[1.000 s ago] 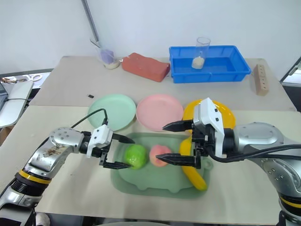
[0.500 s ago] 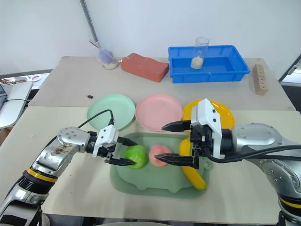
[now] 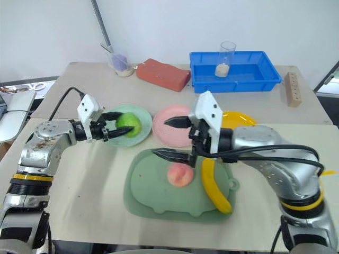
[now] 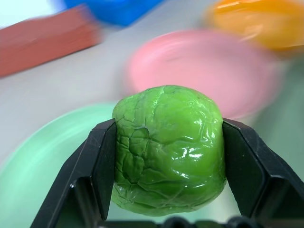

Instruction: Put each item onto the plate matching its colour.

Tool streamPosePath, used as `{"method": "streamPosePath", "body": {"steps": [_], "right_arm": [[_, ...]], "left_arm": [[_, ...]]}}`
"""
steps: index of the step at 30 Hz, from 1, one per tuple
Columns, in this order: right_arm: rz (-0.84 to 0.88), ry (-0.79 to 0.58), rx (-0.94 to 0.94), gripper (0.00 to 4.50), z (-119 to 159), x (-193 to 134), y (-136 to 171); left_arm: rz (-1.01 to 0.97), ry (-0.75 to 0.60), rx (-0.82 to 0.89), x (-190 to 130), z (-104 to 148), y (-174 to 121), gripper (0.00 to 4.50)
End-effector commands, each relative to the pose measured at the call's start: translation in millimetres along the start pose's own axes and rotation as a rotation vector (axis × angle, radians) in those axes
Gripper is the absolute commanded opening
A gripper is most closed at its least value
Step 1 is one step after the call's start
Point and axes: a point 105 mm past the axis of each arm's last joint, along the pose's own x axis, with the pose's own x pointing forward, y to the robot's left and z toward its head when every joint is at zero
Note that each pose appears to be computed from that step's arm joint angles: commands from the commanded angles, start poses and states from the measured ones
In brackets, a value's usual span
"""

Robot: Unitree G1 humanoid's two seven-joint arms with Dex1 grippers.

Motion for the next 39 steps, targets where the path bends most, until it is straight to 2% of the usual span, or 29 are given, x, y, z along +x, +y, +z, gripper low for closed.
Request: {"method": "streamPosePath", "body": {"steps": [1, 3, 5, 7, 11, 15, 19, 23, 28, 30, 34, 39], "right_arm": [[-0.032, -0.014, -0.054, 4.5, 9, 3, -6], [-0.037, -0.009, -0.057, 4.5, 7, 3, -8], [-0.041, -0.002, -0.061, 4.5, 5, 2, -9], [-0.045, 0.004, -0.059, 4.5, 4, 2, -10], [-0.048, 0.023, -0.055, 4.5, -1, -2, -10], [-0.024, 0.075, -0.052, 4.5, -10, -10, -7], [0.028, 0.17, -0.044, 4.5, -26, -20, 0], [0.078, 0.269, -0.035, 4.5, -44, -25, 8], [0.109, 0.369, -0.039, 4.5, -72, -24, 14], [0.111, 0.392, -0.039, 4.5, -80, -22, 15], [0.115, 0.428, -0.032, 4.5, -96, -15, 18], [0.102, 0.441, -0.028, 4.5, -106, -7, 18]], "left_arm": [[0.124, -0.033, 0.033, 0, 5, 18, 2.76], [0.149, -0.036, 0.015, 2, 0, 21, 2.76], [0.169, -0.033, 0.016, 2, -2, 25, 3.74], [0.174, -0.036, 0.02, 0, -2, 28, 4.45], [0.145, -0.068, 0.029, -7, 7, 28, 4.45], [0.037, -0.13, 0.042, -17, 28, 16, 4.45], [-0.171, -0.151, 0.083, -27, 49, -18, 4.45], [-0.418, -0.123, 0.179, -34, 56, -69, 4.45], [-0.679, -0.087, 0.253, -54, 51, -117, 4.45], [-0.734, -0.083, 0.264, -61, 50, -126, 4.45], [-0.803, -0.073, 0.282, -74, 47, -138, 4.45], [-0.785, -0.051, 0.262, -76, 40, -138, 4.45]]}}
